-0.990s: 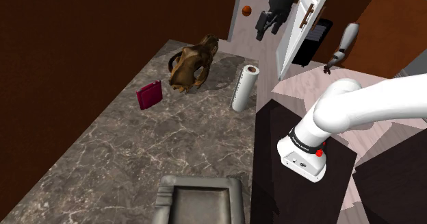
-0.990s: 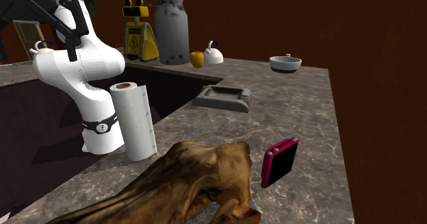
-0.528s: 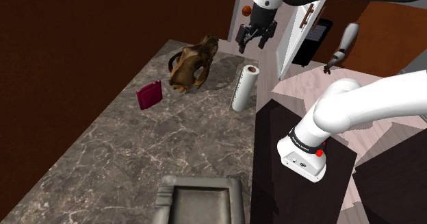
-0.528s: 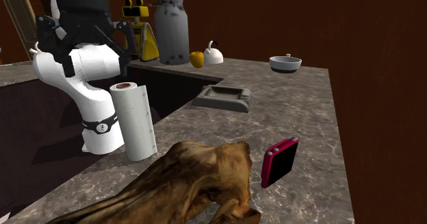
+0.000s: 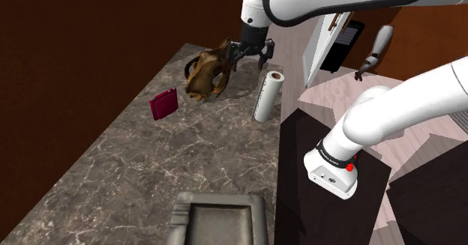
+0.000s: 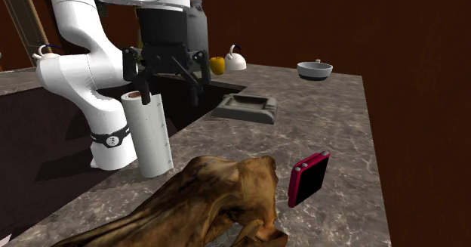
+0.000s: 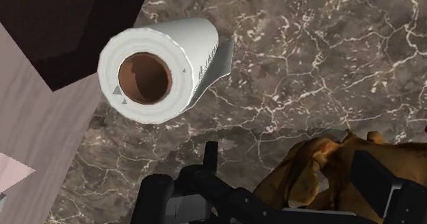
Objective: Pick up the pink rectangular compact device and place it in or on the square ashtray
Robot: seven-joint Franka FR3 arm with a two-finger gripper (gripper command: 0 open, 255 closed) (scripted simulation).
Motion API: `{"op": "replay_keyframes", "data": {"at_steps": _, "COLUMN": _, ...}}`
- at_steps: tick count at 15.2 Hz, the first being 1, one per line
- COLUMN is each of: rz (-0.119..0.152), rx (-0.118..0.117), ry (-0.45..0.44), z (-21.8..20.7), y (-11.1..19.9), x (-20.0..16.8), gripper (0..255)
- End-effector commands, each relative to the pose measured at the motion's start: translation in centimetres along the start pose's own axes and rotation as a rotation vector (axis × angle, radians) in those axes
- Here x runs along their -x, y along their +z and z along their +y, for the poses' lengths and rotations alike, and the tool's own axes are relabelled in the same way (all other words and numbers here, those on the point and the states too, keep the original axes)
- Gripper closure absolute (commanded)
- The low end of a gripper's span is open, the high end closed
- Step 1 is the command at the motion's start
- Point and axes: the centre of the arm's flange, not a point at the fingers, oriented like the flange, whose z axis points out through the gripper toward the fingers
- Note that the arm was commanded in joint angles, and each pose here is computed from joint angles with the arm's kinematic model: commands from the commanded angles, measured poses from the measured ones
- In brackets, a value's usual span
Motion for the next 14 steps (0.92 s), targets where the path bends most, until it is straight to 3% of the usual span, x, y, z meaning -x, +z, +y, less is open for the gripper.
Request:
{"op": "replay_keyframes", "data": {"at_steps": 1, "rz": -0.009, "rx": -0.001, "ry": 0.065, "z": -2.4, "y": 0.8, "x": 0.1, "gripper": 0}}
{"op": "replay_keyframes", "data": {"at_steps": 14, "rz": -0.06, "rx": -0.003, "ry": 0.448, "z": -18.0, "y": 6.9, "x": -2.9, "gripper": 0}}
